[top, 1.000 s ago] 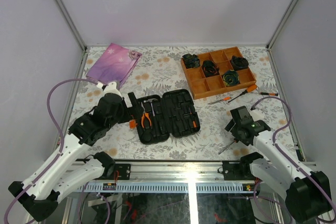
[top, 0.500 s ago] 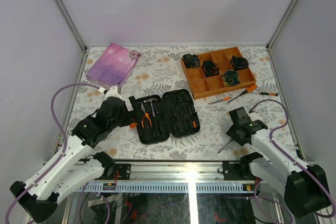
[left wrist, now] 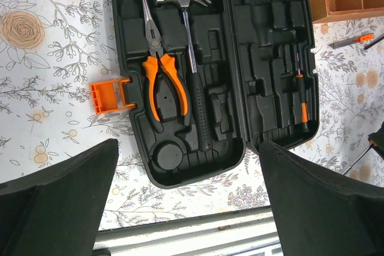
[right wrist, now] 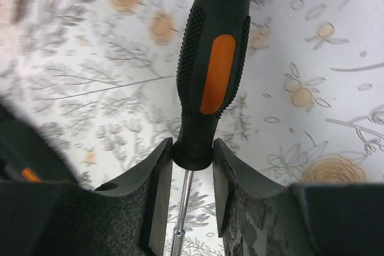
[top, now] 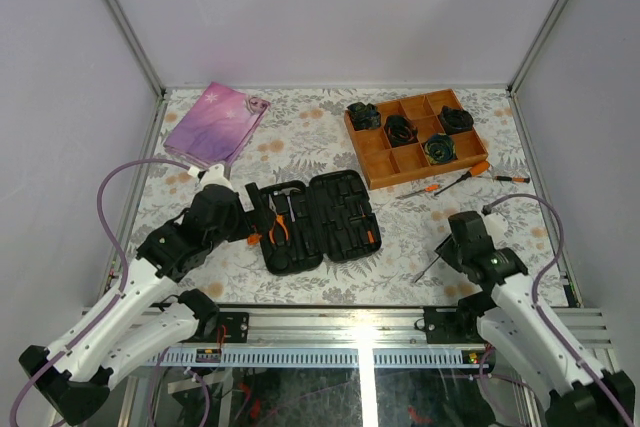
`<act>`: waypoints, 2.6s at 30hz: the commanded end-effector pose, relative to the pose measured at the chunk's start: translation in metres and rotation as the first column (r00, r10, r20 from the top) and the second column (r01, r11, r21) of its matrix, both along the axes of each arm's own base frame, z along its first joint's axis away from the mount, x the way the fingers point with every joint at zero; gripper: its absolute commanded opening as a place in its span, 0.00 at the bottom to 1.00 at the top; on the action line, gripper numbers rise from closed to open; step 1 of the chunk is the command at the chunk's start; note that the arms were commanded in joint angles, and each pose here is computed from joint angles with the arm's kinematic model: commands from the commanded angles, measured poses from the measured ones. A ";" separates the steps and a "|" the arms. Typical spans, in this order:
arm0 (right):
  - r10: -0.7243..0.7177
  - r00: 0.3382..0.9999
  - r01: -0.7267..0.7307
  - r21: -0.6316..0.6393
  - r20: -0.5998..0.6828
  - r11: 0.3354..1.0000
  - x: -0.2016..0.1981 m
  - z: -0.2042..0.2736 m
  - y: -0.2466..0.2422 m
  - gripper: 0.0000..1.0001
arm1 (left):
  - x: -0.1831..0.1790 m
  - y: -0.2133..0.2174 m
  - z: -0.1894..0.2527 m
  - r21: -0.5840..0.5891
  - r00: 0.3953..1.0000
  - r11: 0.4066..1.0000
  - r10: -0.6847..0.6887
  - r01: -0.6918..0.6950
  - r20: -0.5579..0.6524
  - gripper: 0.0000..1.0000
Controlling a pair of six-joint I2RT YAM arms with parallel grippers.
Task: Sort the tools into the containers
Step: Pick up the screwdriver from the center of the board.
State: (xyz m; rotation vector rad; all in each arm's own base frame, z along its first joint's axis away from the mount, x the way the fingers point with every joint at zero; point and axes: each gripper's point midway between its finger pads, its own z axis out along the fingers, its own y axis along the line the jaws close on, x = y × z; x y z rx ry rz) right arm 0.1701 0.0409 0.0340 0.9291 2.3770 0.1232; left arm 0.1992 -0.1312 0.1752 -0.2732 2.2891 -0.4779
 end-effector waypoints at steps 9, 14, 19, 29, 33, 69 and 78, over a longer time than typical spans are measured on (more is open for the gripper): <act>0.466 0.663 -0.595 0.035 0.586 0.803 0.051 0.117 0.094 0.00 | 0.011 -0.010 0.033 -0.068 0.992 0.997 -0.023 0.032 0.127 1.00; 0.520 0.487 -0.765 0.055 0.701 0.642 0.055 0.139 0.142 0.00 | 0.011 -0.021 0.050 -0.099 0.981 0.990 -0.079 0.098 0.180 1.00; 0.643 0.245 -0.844 -0.168 0.725 0.510 0.043 0.151 0.199 0.00 | 0.010 -0.025 0.068 -0.122 0.966 0.983 -0.108 0.140 0.237 1.00; 0.818 -0.077 -0.886 -0.415 0.570 0.205 0.017 0.140 0.289 0.00 | 0.000 -0.029 0.089 -0.148 0.939 0.965 -0.162 0.215 0.304 1.00; 0.859 -0.174 -0.848 -0.517 0.482 0.118 0.018 0.137 0.297 0.00 | -0.003 -0.030 0.090 -0.148 0.935 0.962 -0.173 0.228 0.311 1.00; 0.828 0.402 -0.839 -0.205 0.390 0.504 0.128 0.154 0.283 0.00 | 0.015 -0.018 0.038 -0.135 0.991 0.990 -0.013 0.031 0.132 1.00; 0.864 -0.108 -0.791 -0.569 0.491 0.225 0.084 0.197 0.297 0.00 | 0.008 -0.044 0.095 -0.179 0.933 0.951 -0.191 0.253 0.306 1.00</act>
